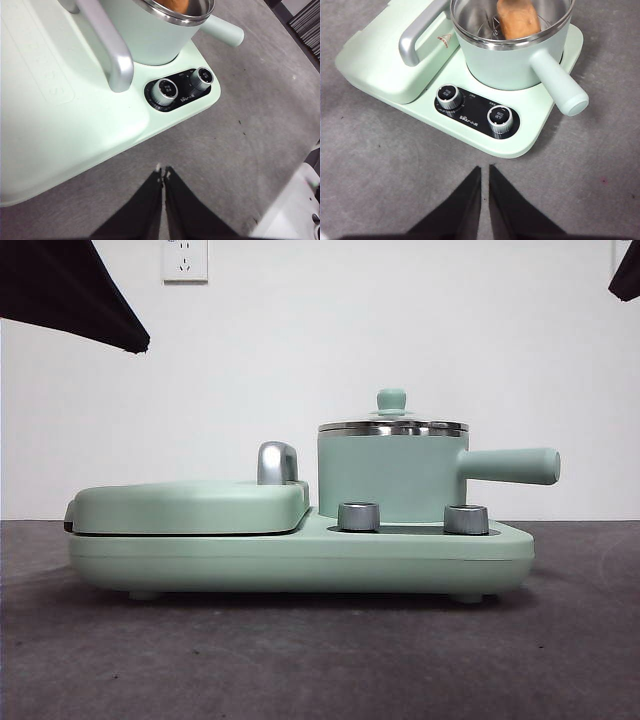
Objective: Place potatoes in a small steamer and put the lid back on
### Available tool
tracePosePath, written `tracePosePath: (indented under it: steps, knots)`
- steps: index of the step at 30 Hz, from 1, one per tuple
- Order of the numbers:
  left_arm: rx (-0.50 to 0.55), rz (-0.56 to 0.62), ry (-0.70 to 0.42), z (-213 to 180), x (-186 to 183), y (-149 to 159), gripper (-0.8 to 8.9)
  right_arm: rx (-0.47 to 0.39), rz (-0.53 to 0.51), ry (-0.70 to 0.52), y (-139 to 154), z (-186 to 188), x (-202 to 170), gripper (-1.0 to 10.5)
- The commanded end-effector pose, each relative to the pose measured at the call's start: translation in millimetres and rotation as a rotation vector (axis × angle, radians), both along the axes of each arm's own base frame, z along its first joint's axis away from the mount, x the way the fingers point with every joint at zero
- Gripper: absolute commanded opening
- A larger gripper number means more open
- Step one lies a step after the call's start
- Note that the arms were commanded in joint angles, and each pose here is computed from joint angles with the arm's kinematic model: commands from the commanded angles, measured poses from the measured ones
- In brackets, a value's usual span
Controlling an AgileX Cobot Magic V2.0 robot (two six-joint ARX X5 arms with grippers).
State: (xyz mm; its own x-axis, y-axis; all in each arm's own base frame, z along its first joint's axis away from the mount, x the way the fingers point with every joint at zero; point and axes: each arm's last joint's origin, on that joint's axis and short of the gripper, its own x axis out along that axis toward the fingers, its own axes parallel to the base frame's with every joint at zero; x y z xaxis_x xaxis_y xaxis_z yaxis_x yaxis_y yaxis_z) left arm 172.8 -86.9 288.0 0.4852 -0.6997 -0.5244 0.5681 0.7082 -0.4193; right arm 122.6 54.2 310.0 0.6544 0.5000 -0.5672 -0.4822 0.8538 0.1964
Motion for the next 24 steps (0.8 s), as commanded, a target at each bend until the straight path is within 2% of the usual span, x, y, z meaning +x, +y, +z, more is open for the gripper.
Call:
tracePosePath:
  steps: [1, 4, 6, 9, 12, 15, 19, 24]
  knots:
    - [0.014, -0.009, -0.104, 6.0, -7.1, 4.8, 0.07, 0.003, 0.008, -0.016, 1.0, 3.0, 0.6, 0.2]
    - [0.028, 0.038, -0.313, -15.6, -17.9, 19.4, 0.07, 0.003, 0.008, -0.016, 1.0, 3.1, 0.6, 0.2]
    - [0.029, 0.13, -0.438, -45.8, -29.1, 33.9, 0.07, 0.003, 0.008, -0.016, 1.0, 3.0, 0.6, 0.2]
    - [0.0, 0.383, -0.492, -92.6, -53.6, 57.9, 0.07, 0.003, 0.008, -0.016, 1.0, 3.1, 0.6, 0.2]
    - [-0.012, 0.549, -0.516, -112.2, -70.4, 71.0, 0.07, 0.003, 0.008, -0.016, 1.0, 3.1, 0.6, 0.2]
    - [0.003, 0.601, -0.571, -116.4, -77.9, 77.4, 0.07, 0.003, 0.008, -0.016, 1.0, 3.0, 0.6, 0.2]
    - [0.067, 0.607, -0.649, -115.7, -79.3, 80.5, 0.07, 0.004, 0.008, -0.017, 1.0, 3.1, 0.7, 0.2]
    - [0.075, 0.602, -0.659, -125.7, -76.4, 80.5, 0.07, 0.004, 0.008, -0.019, 1.1, 3.3, 0.8, 0.2]
